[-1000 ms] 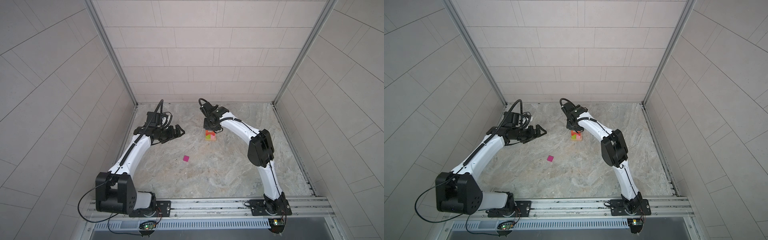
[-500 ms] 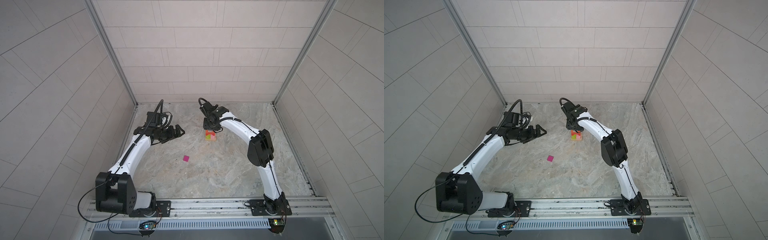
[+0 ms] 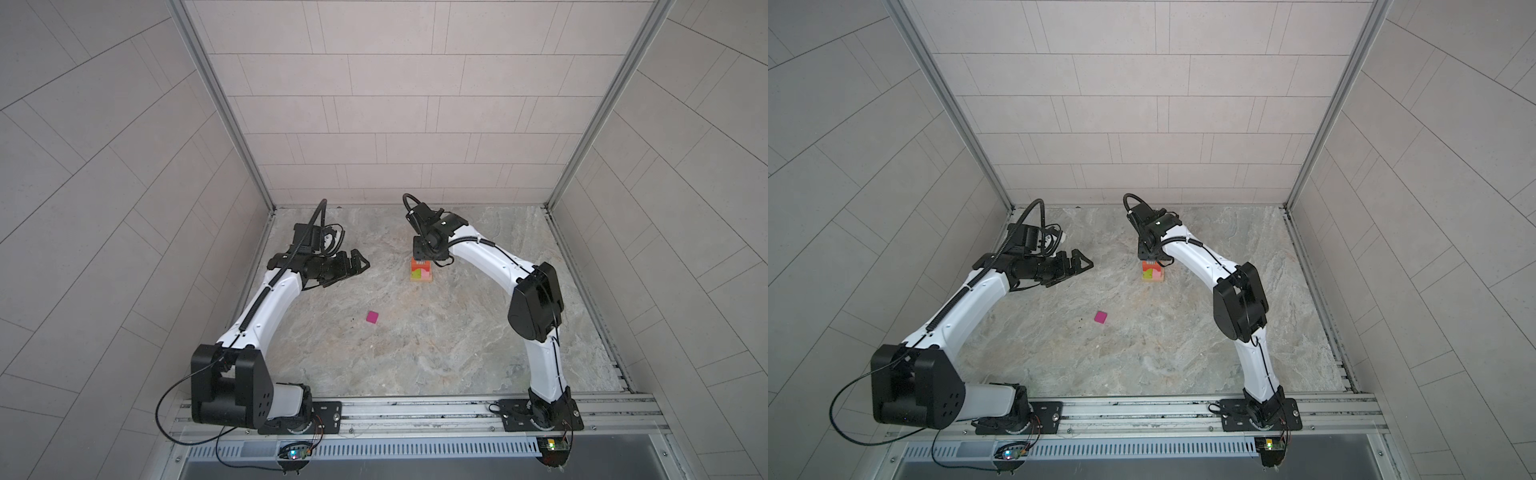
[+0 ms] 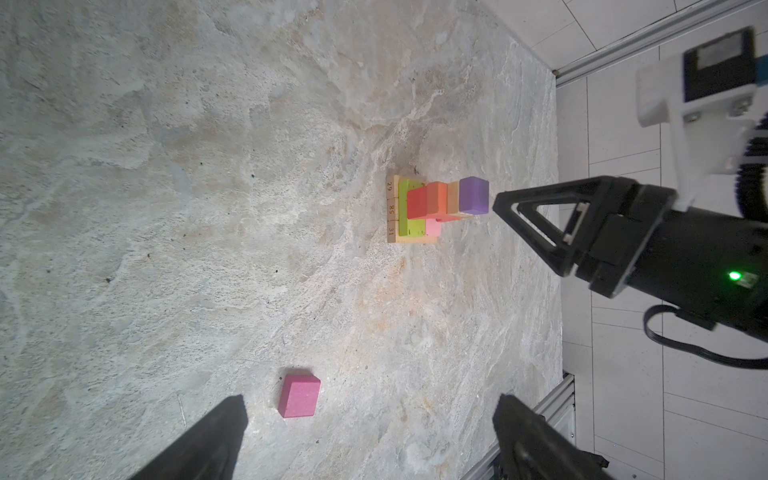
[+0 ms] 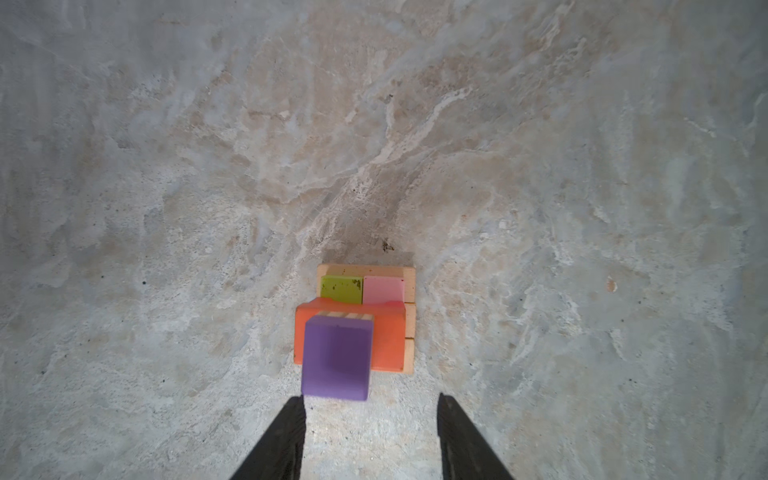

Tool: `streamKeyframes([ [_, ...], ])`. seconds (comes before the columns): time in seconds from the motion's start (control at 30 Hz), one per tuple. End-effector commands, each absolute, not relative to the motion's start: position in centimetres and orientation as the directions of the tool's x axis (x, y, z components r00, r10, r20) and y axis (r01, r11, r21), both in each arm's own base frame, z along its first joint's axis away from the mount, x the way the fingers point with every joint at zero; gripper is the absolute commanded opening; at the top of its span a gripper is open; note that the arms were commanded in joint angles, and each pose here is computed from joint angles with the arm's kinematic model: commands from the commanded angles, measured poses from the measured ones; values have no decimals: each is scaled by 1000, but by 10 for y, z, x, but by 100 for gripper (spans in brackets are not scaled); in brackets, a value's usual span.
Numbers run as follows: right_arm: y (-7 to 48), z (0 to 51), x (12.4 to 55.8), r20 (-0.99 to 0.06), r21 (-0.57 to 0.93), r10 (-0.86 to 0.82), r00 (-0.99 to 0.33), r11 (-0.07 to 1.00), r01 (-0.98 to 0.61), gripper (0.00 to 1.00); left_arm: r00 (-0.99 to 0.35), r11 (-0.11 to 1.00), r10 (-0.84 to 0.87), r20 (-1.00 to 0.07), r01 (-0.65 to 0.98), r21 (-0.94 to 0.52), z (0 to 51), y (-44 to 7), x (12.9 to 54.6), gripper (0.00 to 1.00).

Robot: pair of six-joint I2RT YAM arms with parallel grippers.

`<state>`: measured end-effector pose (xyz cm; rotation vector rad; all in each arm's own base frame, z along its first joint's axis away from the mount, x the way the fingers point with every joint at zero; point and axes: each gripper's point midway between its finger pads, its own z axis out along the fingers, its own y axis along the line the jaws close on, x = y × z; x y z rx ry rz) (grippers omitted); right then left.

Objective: Build the wood block tower
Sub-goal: 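Open the right gripper and raise it off the purple cube, then close the left gripper on the magenta cube while the right gripper draws back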

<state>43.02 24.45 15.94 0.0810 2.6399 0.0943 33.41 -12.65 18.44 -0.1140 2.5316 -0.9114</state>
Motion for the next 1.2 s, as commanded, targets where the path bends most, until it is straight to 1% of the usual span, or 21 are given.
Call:
streamKeyframes([
  [0.0,243,195,422,-549,107,26,-836,993,-40,54,-892,774,-225,-391,81,-629,189,-127,332,100],
  [0.13,240,203,407,-561,130,1,-828,988,-87,63,-897,779,-220,-384,76,-623,185,-127,331,98],
  [0.23,239,207,395,-573,163,-13,-819,978,-129,74,-906,796,-202,-372,69,-601,179,-130,329,97],
  [0.3,242,208,387,-593,184,-41,-804,966,-184,76,-913,815,-187,-362,61,-576,176,-132,326,97],
  [0.33,243,209,384,-603,192,-50,-796,960,-206,79,-915,825,-178,-363,62,-562,175,-134,324,97],
  [0.43,236,212,377,-628,195,-51,-777,956,-220,81,-922,840,-163,-351,56,-540,170,-138,317,97],
  [0.5,229,213,371,-634,214,-24,-773,955,-206,81,-930,851,-160,-330,40,-524,161,-138,310,95],
  [0.6,224,215,360,-651,234,-27,-759,944,-234,81,-938,871,-145,-314,29,-491,147,-138,298,94],
  [0.73,214,217,346,-663,248,-21,-748,937,-246,85,-948,898,-114,-297,30,-439,129,-140,283,93],
  [0.8,209,215,339,-665,250,-19,-746,936,-248,87,-953,909,-97,-288,33,-416,120,-142,277,92],
  [0.93,204,206,326,-659,267,-26,-752,927,-265,88,-955,928,-66,-289,48,-370,105,-147,271,91],
  [1.07,210,199,313,-652,314,-43,-757,894,-320,88,-956,945,-29,-292,69,-319,94,-154,268,90],
  [1.17,212,192,306,-641,337,-47,-766,879,-336,88,-960,952,-3,-280,83,-296,81,-161,266,87],
])
